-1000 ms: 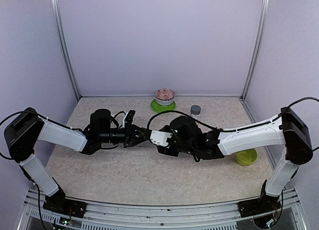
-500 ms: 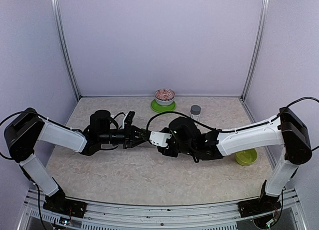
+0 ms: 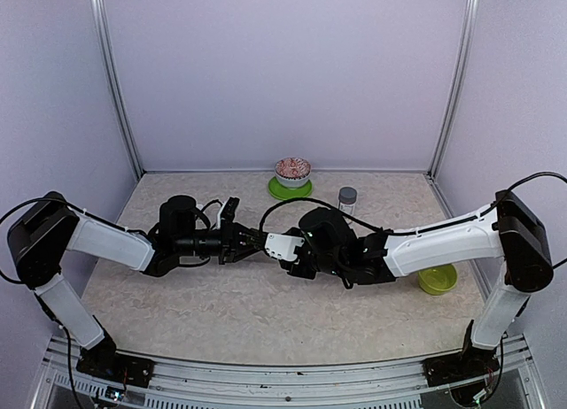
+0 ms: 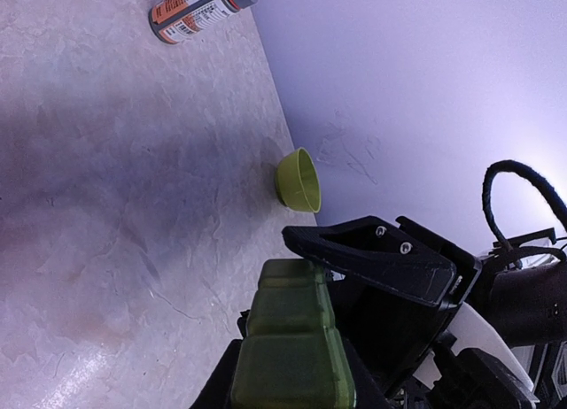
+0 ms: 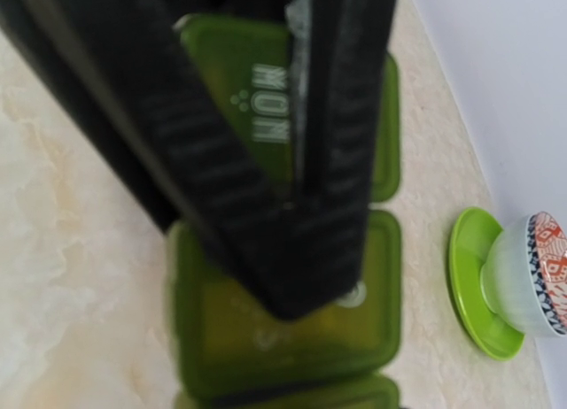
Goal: Sort the pills into containers
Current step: Open the lid of the pill container.
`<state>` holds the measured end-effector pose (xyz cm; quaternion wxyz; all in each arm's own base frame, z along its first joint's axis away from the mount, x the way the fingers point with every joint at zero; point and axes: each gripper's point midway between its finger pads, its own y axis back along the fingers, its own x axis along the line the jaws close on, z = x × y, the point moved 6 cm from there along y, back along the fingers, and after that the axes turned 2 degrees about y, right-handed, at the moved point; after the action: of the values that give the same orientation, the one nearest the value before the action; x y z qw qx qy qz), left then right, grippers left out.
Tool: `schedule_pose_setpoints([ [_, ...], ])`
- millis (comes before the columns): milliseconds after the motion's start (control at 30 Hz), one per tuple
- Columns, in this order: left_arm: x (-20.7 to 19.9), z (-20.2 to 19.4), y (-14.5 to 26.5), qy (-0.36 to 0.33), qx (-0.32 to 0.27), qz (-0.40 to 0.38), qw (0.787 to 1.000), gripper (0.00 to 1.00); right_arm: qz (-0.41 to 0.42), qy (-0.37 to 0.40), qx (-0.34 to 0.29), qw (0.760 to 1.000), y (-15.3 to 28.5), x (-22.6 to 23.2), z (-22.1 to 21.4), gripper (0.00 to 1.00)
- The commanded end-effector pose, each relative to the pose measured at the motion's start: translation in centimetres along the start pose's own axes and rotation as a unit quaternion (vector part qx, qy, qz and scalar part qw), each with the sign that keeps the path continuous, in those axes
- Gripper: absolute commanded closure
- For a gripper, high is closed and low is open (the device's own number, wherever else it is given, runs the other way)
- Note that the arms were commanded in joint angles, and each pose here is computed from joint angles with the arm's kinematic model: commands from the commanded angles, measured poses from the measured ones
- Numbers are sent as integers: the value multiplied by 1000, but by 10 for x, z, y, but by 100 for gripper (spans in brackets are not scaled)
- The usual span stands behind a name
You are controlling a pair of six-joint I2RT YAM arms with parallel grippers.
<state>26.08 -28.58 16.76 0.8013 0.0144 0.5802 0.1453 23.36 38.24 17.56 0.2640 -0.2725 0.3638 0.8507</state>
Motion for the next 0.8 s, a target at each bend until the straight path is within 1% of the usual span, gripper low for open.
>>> schedule_pose_setpoints([
  [0,-6,1,2,-15,-4,-16,1000,75,11,-8,-27,1000,0,1,18,75],
  [67,-7,0,2,-15,-3,-16,1000,75,17,-12,-32,999,2,1,20,81],
  [100,-6,0,2,-15,-3,-16,1000,75,21,-15,-37,999,3,1,22,80],
  [133,-6,1,2,-15,-3,-16,1000,75,25,-16,-40,999,4,1,23,75],
  [200,-7,1,2,-16,-4,-16,1000,75,31,-20,-41,998,5,0,25,54],
  [233,-7,1,2,-16,-4,-16,1000,75,33,-21,-41,998,5,1,25,46],
  [300,-7,2,2,-16,-4,-16,1000,75,33,-22,-41,998,6,0,26,39],
  [333,-7,2,2,-16,-4,-16,1000,75,32,-22,-40,998,6,-1,25,37],
  [467,-7,2,3,-17,-4,-15,1000,75,33,-21,-41,998,8,-2,26,34],
  [633,-7,2,3,-19,-3,-13,1000,75,36,-18,-31,999,8,-3,21,36],
  [767,-8,1,3,-22,-1,-11,1000,75,43,-23,-24,999,9,-6,18,40],
])
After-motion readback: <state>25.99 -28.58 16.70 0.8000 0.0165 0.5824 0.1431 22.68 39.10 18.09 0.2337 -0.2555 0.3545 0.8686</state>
